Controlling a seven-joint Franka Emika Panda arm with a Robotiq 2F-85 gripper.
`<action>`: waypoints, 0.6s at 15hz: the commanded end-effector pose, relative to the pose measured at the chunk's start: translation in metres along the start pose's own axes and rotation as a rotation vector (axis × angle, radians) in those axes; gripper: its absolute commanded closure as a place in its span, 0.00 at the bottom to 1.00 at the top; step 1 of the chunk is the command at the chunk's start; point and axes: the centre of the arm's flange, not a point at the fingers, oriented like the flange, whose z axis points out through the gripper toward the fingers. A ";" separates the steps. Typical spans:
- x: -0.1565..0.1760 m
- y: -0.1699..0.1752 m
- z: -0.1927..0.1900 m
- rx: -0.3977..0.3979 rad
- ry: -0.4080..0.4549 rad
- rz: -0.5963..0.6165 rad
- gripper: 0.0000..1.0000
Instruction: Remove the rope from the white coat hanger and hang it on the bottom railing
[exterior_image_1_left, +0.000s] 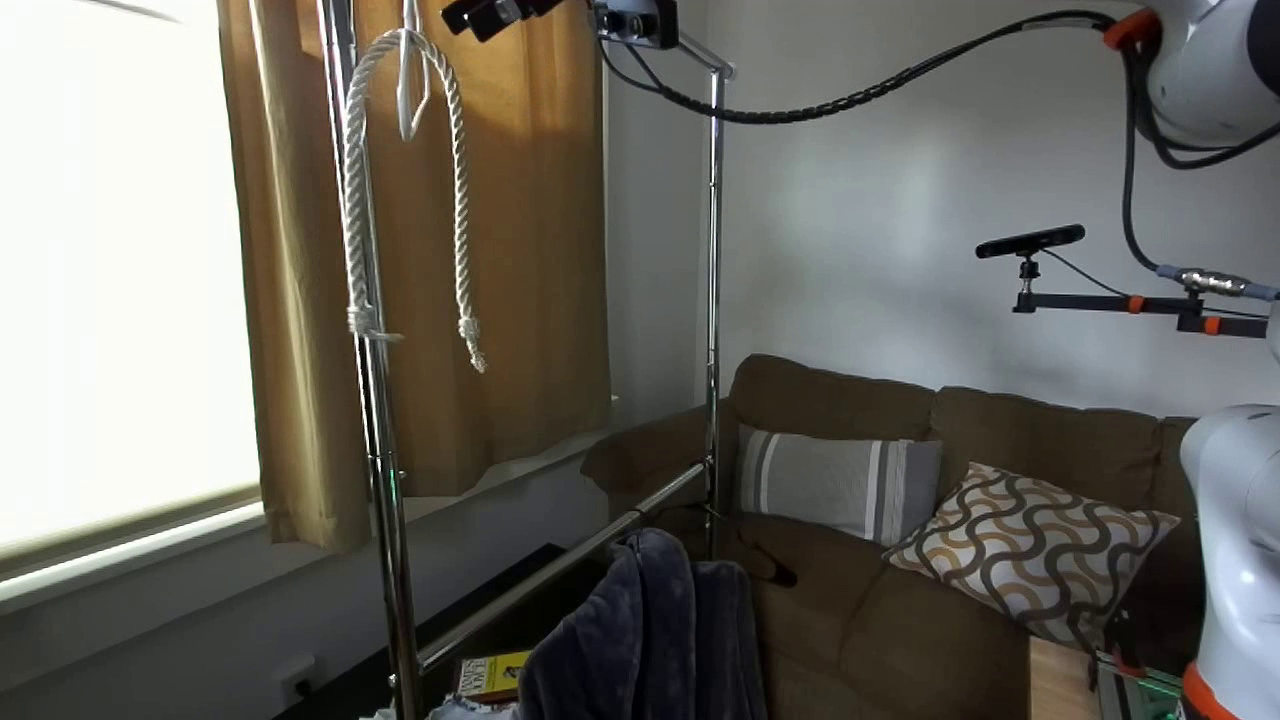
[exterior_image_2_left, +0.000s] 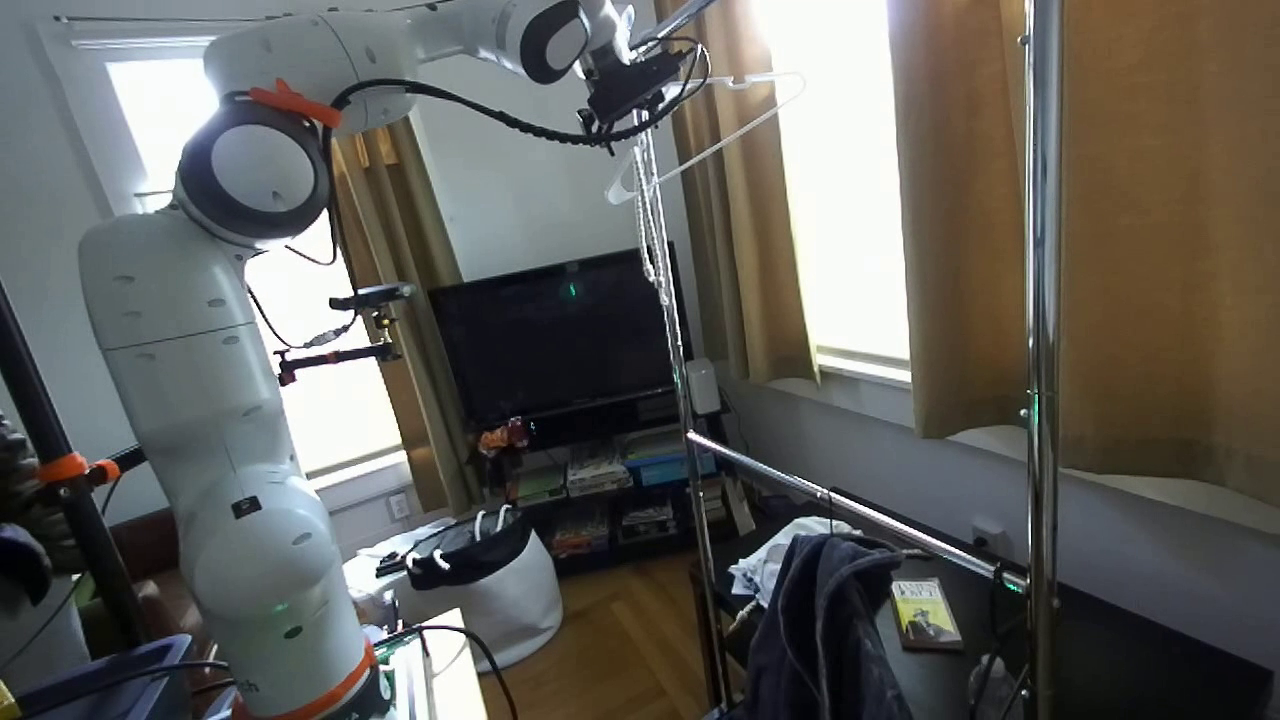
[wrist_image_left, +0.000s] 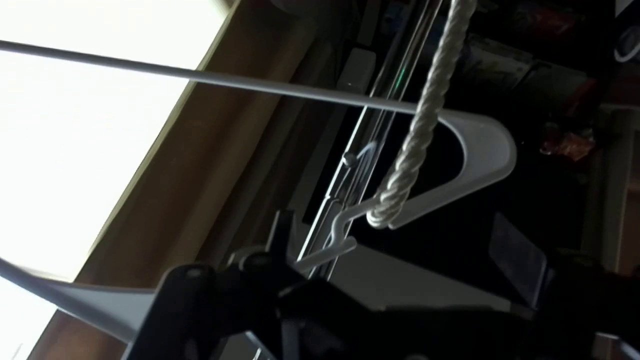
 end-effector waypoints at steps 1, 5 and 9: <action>0.008 0.003 0.007 -0.010 0.067 0.081 0.00; -0.003 0.010 0.020 0.017 0.069 0.148 0.00; -0.019 0.016 0.033 0.062 0.057 0.214 0.01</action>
